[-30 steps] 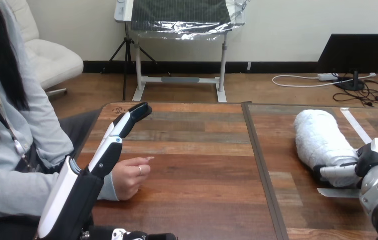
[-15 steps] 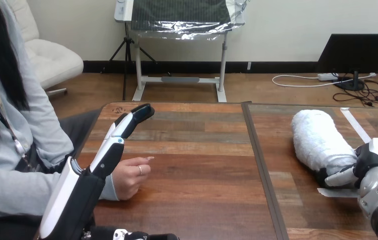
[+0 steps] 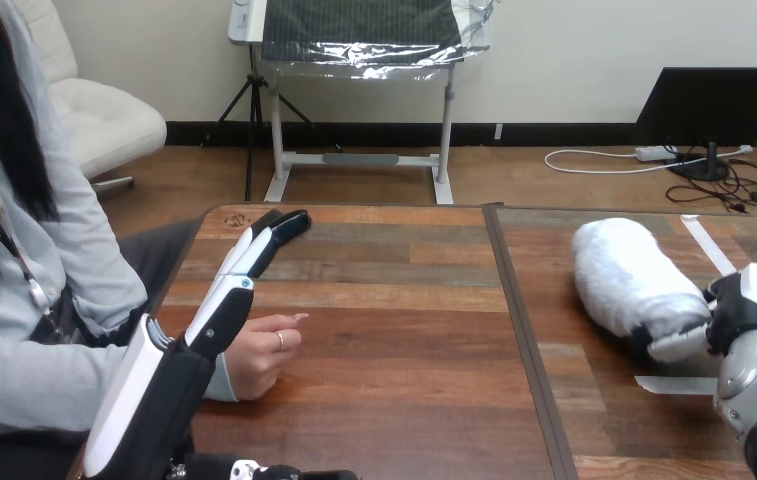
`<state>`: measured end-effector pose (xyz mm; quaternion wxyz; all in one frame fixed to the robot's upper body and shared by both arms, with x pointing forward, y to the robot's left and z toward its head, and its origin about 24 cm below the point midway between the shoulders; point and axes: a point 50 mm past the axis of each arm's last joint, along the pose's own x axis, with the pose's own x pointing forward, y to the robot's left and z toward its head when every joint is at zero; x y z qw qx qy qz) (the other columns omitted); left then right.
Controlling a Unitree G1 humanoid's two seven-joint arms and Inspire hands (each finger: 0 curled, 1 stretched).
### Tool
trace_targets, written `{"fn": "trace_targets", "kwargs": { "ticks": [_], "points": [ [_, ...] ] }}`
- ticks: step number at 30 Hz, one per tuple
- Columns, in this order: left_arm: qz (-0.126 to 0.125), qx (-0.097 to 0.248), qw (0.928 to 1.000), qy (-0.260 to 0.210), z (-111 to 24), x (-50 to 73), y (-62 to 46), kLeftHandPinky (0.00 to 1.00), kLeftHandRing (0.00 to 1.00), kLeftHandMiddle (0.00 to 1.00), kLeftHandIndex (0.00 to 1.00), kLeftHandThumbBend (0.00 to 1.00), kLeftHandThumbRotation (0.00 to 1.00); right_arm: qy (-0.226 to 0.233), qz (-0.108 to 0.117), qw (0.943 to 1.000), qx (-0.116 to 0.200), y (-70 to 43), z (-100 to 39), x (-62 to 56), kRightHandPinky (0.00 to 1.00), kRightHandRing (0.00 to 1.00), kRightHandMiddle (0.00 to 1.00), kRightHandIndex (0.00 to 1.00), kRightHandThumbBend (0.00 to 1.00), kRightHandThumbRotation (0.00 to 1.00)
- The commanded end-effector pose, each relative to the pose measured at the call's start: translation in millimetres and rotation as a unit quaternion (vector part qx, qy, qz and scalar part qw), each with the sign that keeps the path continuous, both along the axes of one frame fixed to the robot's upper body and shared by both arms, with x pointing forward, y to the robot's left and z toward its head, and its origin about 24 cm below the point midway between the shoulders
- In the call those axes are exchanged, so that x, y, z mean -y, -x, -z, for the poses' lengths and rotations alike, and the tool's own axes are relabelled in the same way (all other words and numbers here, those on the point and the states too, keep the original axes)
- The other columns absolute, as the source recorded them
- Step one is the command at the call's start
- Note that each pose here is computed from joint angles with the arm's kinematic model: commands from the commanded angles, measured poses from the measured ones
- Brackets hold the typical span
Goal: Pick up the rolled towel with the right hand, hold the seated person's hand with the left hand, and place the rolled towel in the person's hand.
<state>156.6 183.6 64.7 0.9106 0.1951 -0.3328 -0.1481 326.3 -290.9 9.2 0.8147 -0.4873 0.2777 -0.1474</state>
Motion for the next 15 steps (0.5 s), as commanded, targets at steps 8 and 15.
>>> {"fn": "trace_targets", "kwargs": {
  "ticks": [8,15],
  "points": [
    [0.003,0.022,0.9997,0.012,-6.7,5.1,-8.7,1.00,0.97,0.92,0.93,1.00,0.58,-0.005,-0.044,0.9899,0.135,-19.1,-24.1,-18.3,0.43,0.52,0.55,0.48,0.88,0.00],
    [-0.002,0.020,0.9997,0.011,-5.4,5.5,-8.9,1.00,0.96,0.91,0.91,1.00,0.58,0.003,-0.063,0.9841,0.166,-19.9,-26.3,-24.0,0.41,0.47,0.50,0.46,0.89,0.00]
  ]
}}
